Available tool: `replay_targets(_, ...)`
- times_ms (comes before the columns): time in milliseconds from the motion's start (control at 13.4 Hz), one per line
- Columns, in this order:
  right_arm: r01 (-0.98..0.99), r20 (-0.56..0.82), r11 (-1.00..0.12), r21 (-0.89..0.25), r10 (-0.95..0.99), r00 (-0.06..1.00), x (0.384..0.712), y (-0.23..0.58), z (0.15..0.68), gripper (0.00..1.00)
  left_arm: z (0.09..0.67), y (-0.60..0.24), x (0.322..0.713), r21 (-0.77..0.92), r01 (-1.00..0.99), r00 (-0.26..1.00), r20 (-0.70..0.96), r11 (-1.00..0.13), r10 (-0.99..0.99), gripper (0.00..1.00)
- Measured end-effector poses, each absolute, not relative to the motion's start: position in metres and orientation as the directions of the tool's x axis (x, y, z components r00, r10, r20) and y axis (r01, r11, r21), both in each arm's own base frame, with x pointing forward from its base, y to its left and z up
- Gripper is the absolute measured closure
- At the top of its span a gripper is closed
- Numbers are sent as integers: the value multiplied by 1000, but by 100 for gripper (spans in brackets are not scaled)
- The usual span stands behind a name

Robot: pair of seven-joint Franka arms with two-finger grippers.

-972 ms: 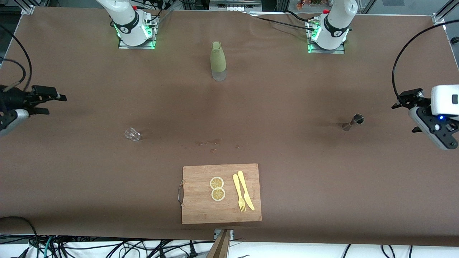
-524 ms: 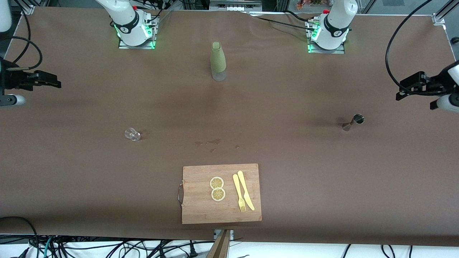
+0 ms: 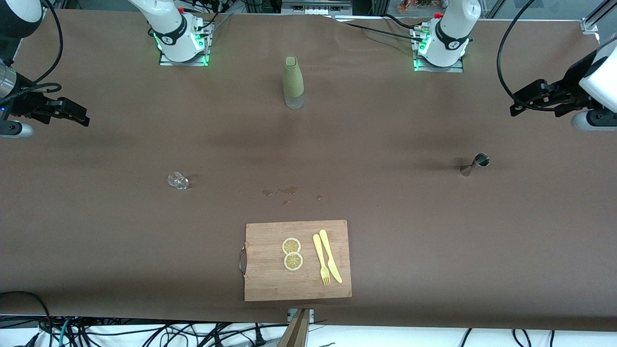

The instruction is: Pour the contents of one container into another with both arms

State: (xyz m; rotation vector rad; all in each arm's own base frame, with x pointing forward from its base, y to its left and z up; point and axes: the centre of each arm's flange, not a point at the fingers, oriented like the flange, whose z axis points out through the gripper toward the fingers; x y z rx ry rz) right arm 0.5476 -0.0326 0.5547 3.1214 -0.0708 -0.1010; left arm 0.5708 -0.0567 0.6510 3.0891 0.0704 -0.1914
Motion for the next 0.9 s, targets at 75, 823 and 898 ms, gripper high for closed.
replay_targets(75, -47, -64, -999, 13, -47, 997, 548, -32, 555, 0, 649, -58, 571, 42, 49, 991, -128, -998, 43, 0)
replay_targets(823, -40, -57, -999, -1, -40, 998, 549, -26, 558, 0, 644, -49, 557, 43, 38, 990, -139, -998, 32, 0)
replay_targets(898, -40, -57, -999, -1, -40, 998, 549, -26, 558, 0, 642, -48, 558, 43, 38, 989, -142, -998, 32, 0)
